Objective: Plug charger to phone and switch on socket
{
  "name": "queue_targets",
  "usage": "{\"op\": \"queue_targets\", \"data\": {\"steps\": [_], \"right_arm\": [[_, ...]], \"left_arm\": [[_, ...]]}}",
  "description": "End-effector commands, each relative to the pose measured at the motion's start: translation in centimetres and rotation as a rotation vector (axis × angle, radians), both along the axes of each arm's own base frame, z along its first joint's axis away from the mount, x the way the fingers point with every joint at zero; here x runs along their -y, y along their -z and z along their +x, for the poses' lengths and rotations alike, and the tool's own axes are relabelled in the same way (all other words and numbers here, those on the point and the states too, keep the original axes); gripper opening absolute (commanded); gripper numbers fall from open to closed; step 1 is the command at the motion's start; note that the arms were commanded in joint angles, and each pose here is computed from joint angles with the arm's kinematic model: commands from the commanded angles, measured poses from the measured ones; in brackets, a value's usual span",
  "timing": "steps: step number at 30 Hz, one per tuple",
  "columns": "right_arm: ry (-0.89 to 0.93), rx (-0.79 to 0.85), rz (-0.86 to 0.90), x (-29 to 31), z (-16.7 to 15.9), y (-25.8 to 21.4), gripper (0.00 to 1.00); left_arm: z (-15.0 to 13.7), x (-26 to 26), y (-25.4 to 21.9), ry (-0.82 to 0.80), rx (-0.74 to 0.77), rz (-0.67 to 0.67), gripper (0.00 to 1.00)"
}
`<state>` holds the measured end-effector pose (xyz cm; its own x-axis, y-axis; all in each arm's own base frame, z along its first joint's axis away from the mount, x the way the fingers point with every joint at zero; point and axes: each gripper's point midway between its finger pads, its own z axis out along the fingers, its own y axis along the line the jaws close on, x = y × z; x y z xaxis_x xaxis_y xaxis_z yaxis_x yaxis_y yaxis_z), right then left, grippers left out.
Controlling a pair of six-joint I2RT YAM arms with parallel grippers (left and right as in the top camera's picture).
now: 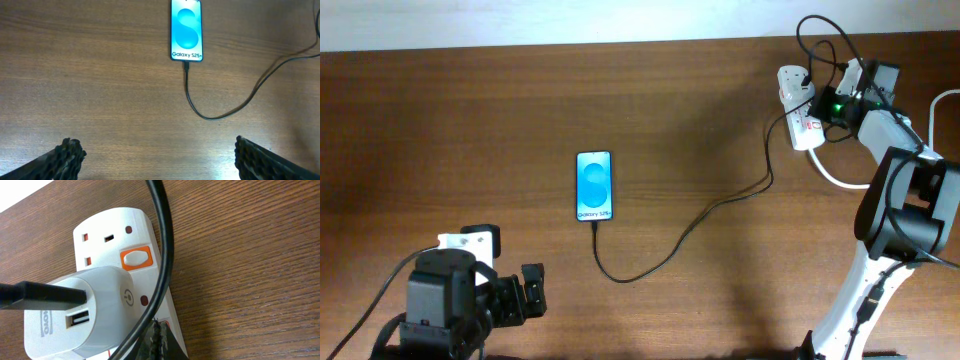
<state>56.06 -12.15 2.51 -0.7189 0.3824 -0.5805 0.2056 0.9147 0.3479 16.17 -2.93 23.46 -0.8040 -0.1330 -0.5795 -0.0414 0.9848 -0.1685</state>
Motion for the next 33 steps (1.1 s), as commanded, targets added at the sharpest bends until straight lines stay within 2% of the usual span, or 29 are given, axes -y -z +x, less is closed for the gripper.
{"op": "queue_targets", "data": {"steps": [1,7,14,23,28,33], "right_arm": [[-0.179,-0.103,0.088,-7.2,-1.6,4.6,0.04],[-0.21,-0.139,0.097,-9.1,-2.2,5.1,0.04],[-0.213,-0.252,0.131,-9.9,-4.3,8.4,0.04],[-0.233,-0.272,0.174,-10.7,-4.9,8.4,0.04],[-0.112,-0.385,0.109,-8.3,-6.7,9.0,0.04],[-0.017,-0.432,0.049,-5.2,-8.6,5.0,0.04]], "left_arm": [[0.0,-0.1,0.0,-0.006,0.004,0.002,0.99],[0.0,-0.1,0.0,-0.006,0.004,0.002,0.99],[0.0,-0.1,0.0,-0.006,0.004,0.002,0.99],[0.0,-0.1,0.0,-0.006,0.004,0.002,0.99],[0.0,-0.1,0.0,-0.006,0.004,0.002,1.0],[0.0,-0.1,0.0,-0.006,0.004,0.002,0.99]]}}
